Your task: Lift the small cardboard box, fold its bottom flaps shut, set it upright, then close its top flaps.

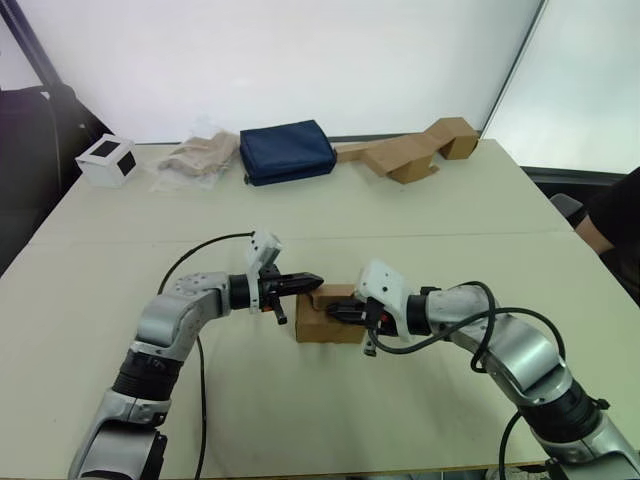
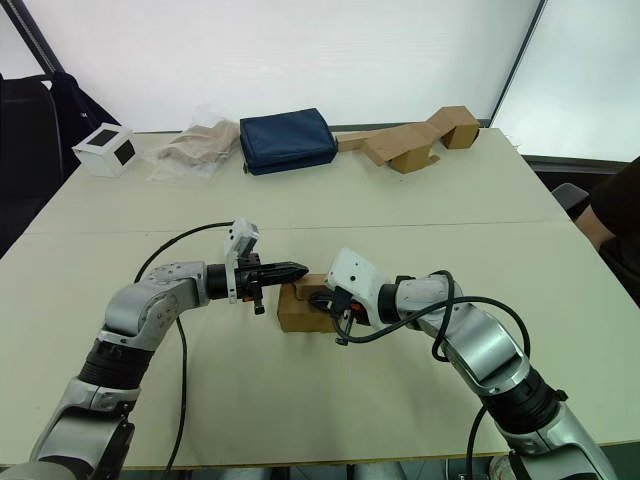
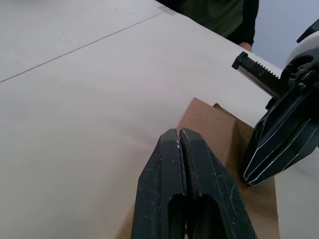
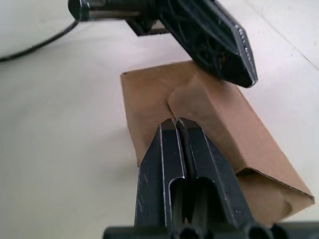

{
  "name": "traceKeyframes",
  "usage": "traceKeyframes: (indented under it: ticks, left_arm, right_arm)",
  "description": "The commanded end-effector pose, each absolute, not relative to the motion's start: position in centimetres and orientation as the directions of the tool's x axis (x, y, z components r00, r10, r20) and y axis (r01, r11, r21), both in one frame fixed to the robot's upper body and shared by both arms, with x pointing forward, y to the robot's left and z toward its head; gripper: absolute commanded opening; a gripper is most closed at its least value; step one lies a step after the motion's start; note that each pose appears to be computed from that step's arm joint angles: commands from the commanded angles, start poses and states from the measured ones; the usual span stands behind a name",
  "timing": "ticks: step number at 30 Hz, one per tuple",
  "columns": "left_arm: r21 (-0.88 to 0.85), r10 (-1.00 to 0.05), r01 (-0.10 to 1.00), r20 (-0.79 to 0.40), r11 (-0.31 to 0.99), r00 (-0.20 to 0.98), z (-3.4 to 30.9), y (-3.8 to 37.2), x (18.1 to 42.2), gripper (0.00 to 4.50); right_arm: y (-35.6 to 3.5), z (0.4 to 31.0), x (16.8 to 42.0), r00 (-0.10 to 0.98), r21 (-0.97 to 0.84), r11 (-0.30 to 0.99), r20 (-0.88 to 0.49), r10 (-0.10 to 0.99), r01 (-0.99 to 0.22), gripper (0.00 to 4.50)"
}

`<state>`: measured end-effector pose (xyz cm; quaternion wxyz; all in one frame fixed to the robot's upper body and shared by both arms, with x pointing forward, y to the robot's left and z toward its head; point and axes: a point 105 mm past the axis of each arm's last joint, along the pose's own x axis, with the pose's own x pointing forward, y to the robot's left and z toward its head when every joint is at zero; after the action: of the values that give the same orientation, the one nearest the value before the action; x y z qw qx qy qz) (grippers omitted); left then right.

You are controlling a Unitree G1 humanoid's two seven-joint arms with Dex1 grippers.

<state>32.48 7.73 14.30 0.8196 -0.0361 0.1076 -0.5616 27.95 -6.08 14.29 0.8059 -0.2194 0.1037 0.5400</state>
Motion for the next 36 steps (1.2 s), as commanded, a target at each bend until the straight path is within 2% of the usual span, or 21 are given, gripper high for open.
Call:
traceKeyframes:
  ticks: [1,12,16,27,31,36]
  left_arm:
    - [-0.161,-0.929,0.916,-0.104,0.367,0.354,15.4,8.0,32.5,0.04]
    - [-0.153,-0.936,0.925,-0.118,0.347,0.332,15.1,7.7,32.1,0.04]
    - [-0.097,-0.934,0.940,-0.183,0.328,0.307,14.2,7.7,31.6,0.04]
    - [0.002,-0.918,0.944,-0.233,0.331,0.322,13.5,7.8,31.8,0.04]
    - [-0.005,-0.922,0.942,-0.208,0.335,0.327,13.8,8.0,31.4,0.04]
    - [-0.068,-0.923,0.921,-0.059,0.384,0.380,17.5,8.6,31.3,0.04]
  right_arm:
    - [-5.6,15.1,28.2,0.410,-0.292,0.313,-0.379,0.830,-0.904,0.00]
    - [-5.6,15.0,29.2,0.449,-0.327,0.337,-0.381,0.808,-0.883,0.00]
    - [-5.5,14.9,29.1,0.446,-0.327,0.334,-0.380,0.810,-0.884,0.00]
    - [-5.5,15.0,27.6,0.378,-0.241,0.305,-0.375,0.846,-0.921,0.00]
    - [-5.8,15.3,27.5,0.387,-0.228,0.323,-0.358,0.849,-0.919,0.00]
    - [-6.2,17.1,28.4,0.442,-0.190,0.403,-0.252,0.861,-0.895,0.00]
